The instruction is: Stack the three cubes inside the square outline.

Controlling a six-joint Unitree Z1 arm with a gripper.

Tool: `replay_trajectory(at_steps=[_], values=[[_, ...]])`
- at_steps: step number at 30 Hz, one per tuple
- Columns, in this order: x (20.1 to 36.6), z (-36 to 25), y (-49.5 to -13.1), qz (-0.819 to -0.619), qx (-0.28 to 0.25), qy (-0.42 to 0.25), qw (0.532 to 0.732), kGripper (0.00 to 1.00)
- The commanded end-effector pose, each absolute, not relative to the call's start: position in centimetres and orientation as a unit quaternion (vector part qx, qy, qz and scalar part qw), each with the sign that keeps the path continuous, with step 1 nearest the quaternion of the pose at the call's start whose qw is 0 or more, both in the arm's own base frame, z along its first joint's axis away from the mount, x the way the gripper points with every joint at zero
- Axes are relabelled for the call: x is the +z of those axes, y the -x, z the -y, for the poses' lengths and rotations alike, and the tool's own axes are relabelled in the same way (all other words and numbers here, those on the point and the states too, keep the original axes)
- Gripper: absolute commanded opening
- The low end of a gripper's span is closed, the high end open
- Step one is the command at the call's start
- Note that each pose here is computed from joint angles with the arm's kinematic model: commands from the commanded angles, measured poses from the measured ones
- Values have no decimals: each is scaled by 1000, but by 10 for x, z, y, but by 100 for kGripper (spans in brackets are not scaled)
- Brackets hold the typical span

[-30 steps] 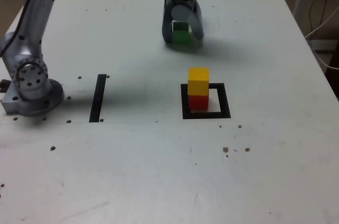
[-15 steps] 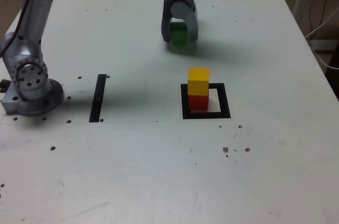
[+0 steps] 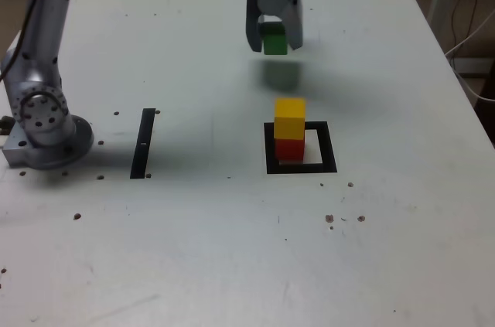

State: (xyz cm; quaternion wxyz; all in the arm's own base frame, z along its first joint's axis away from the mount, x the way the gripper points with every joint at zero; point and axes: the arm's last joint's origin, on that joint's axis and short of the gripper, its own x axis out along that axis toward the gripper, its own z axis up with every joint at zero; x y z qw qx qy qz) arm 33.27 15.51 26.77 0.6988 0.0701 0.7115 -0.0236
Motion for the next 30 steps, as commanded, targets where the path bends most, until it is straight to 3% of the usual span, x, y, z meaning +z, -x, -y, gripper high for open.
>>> replay_trajectory(at_steps=[1,6,11,19,30], values=[[288,-133,-331,-703,-24,-77,707,2],[311,-80,-328,-699,-32,-73,710,3],[323,-31,-329,-697,-39,-77,712,3],[323,21,-327,-702,-35,-78,707,3],[318,32,-321,-715,-17,-68,696,3]])
